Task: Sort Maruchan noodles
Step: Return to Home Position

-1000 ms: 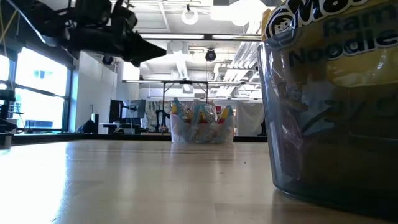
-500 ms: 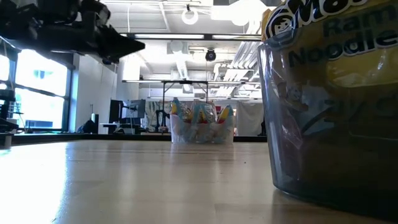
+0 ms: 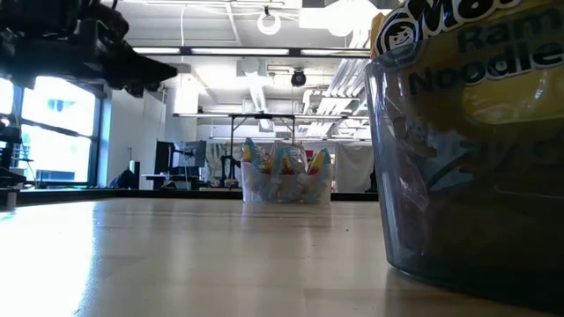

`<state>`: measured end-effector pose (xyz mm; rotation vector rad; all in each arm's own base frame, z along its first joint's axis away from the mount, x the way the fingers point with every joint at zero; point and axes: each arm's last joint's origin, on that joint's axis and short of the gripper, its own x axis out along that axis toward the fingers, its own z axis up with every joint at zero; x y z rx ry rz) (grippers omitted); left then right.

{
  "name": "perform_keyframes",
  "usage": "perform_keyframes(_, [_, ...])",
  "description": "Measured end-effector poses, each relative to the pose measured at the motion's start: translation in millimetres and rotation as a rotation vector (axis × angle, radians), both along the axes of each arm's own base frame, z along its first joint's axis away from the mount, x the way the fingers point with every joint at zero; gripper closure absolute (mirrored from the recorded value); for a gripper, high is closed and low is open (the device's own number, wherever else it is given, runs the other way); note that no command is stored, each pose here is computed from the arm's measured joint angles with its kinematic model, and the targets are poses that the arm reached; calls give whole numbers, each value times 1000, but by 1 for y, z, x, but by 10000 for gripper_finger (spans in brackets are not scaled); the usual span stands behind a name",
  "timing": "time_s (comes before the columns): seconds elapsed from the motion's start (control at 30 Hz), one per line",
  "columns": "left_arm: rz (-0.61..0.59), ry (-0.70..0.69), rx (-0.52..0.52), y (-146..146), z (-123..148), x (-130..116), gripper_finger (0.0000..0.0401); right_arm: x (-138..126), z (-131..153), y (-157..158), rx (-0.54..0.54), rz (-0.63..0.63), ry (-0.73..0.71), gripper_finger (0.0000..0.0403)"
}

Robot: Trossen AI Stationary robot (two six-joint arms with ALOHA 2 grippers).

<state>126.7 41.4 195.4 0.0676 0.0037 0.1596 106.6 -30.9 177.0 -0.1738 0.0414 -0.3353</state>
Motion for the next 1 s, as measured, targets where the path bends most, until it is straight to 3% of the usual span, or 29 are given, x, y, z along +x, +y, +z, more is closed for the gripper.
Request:
perform_keyframes(0.37, [37, 21, -67, -8, -9, -24, 401, -16, -4, 3, 23, -60, 10, 403])
perform_keyframes(0.57, [83, 6, -44, -10, -9, -34, 401, -16, -4, 3, 50, -60, 4, 403])
perform_keyframes(0.83, [193, 17, -44, -9, -12, -40, 401, -16, -5, 3, 79, -30, -1, 403])
perform_keyframes(1.0, [190, 28, -69, -9, -13, -40, 400, -16, -5, 3, 86, -33, -3, 403])
